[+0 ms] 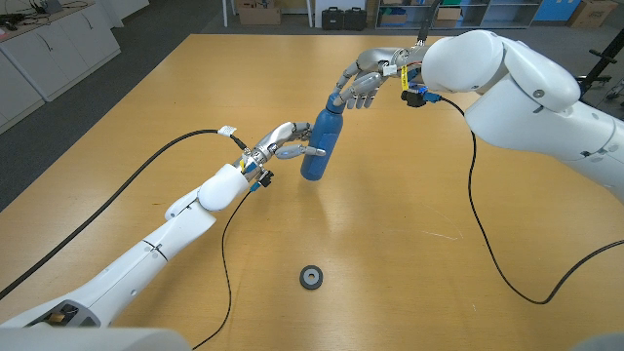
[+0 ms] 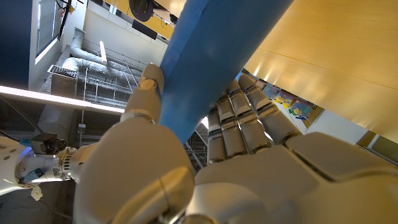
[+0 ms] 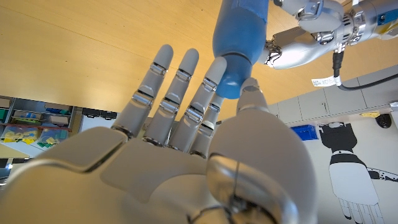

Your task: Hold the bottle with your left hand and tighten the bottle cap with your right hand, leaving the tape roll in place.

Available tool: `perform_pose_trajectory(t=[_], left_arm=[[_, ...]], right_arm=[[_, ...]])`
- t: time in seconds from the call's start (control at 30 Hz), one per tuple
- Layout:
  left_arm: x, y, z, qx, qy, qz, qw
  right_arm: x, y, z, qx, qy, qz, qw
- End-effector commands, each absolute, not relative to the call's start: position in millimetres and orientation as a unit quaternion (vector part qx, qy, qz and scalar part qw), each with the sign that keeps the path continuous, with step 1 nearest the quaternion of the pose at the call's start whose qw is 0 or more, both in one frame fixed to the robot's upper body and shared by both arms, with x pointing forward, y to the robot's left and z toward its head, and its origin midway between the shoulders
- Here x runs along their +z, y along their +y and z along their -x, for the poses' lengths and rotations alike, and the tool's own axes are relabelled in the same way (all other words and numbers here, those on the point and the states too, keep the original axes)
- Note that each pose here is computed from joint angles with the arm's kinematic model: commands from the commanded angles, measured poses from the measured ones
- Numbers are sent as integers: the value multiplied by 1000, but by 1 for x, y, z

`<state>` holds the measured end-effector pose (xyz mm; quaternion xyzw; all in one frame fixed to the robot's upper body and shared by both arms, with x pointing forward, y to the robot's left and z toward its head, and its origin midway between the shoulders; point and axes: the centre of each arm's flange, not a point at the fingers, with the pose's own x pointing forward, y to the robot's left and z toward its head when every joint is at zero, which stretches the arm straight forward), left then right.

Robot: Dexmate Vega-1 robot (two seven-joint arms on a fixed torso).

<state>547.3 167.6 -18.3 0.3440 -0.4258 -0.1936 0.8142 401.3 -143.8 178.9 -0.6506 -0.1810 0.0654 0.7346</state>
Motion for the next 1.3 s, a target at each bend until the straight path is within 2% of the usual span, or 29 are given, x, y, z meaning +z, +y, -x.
perform_pose_trajectory(t=[0.03, 1.03, 1.3], left_arm=[[-17, 170, -546, -193, -429, -344, 813], [-17, 170, -543, -191, -433, -340, 813], [-19, 169, -541, -192, -433, -338, 813]], right_arm=[[178, -138, -394, 47, -167, 666, 725], [177, -128, -385, -5, -157, 690, 706], [174, -134, -379, -50, -178, 688, 702]])
